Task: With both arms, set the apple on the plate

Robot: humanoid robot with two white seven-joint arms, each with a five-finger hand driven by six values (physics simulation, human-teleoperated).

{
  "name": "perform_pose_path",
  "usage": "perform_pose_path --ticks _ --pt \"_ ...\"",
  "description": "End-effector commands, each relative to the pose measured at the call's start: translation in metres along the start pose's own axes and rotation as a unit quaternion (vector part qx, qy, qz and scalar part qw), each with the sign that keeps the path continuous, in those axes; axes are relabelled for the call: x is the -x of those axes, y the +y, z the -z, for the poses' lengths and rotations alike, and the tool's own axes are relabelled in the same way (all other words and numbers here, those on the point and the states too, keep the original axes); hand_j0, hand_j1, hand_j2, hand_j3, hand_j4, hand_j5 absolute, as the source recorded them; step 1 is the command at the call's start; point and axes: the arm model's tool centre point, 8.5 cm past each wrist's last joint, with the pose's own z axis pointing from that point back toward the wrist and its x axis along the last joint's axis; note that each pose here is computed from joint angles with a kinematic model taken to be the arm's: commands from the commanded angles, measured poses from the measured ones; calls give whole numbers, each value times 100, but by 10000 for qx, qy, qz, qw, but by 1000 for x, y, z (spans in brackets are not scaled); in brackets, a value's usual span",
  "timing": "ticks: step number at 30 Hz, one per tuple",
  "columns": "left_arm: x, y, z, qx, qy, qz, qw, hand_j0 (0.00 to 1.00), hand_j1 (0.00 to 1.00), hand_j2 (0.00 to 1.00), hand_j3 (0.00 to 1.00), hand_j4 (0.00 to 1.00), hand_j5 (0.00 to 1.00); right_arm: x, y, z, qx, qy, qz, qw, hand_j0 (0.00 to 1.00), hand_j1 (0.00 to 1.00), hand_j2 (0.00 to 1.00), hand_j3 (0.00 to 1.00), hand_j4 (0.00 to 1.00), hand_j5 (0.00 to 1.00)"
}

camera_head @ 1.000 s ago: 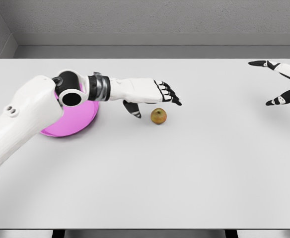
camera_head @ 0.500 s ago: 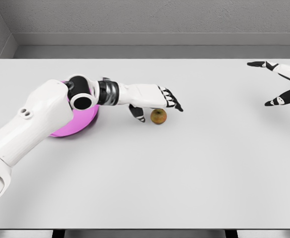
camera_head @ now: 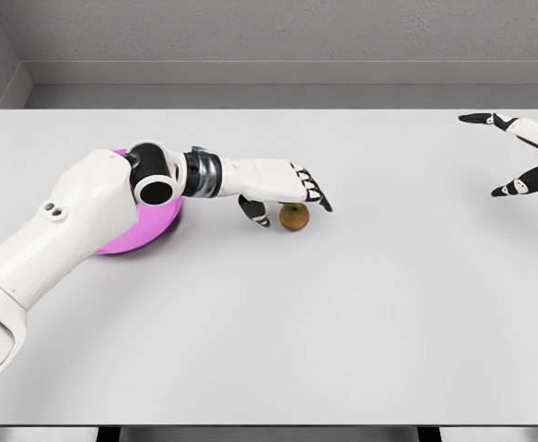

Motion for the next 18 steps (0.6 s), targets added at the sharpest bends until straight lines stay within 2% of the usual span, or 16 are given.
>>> perform_pose_path --ticks 1,11,18 --pt "3 -2 0 19 47 -31 10000 91 91 91 91 91 91 -2 -2 0 25 -24 12 10000 100 100 100 100 100 100" --pt "0 -2 5 50 26 26 10000 87 87 87 87 87 87 -5 -1 2 8 -80 -11 10000 100 100 100 100 100 100" --pt "2 -8 9 132 77 -32 9999 87 87 87 87 87 87 -4 1 1 -8 -64 -1 10000 100 100 100 100 100 100"
